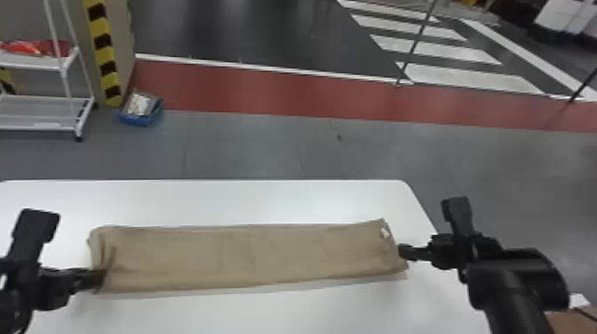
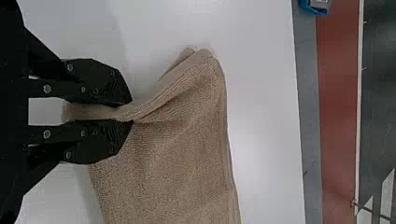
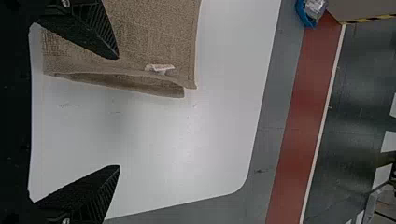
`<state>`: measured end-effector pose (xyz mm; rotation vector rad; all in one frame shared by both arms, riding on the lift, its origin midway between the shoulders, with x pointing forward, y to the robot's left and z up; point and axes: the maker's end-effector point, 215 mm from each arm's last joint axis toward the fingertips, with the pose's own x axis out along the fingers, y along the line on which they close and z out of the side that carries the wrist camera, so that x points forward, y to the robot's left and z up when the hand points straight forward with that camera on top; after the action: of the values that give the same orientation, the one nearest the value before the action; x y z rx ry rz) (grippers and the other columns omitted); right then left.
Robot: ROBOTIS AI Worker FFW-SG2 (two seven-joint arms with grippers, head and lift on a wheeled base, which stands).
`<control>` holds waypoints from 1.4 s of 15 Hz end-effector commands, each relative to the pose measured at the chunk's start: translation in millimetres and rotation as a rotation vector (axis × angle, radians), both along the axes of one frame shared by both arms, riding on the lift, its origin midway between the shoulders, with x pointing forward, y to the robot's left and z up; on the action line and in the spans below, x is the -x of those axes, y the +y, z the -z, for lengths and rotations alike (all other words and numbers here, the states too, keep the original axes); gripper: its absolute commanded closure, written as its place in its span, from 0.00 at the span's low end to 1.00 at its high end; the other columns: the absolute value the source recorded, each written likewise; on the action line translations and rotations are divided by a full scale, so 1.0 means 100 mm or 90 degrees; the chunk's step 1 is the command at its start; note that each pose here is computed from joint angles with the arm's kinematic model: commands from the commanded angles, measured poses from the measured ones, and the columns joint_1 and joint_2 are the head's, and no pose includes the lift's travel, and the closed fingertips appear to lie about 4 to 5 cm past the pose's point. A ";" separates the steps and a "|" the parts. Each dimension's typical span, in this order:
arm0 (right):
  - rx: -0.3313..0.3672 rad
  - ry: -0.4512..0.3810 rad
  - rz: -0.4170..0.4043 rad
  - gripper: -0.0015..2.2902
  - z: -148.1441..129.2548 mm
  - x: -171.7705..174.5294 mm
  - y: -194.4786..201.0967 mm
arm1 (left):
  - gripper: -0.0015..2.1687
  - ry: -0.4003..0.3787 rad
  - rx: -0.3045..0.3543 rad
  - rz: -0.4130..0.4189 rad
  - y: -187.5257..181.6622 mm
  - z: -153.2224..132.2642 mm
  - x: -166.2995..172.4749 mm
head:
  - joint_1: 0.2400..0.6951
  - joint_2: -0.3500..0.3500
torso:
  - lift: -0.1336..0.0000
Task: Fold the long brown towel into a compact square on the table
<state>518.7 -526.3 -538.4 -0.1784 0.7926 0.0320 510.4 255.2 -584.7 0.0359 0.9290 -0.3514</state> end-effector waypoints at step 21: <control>-0.006 0.009 0.015 0.02 0.13 0.22 -0.08 | 0.99 -0.068 -0.029 0.191 -2.56 -1.42 0.19 | 1.00 0.00 | 1.00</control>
<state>496.5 -535.0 -551.2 -0.1590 0.8096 0.0131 493.5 30.4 -439.0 0.2151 0.8153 -0.5387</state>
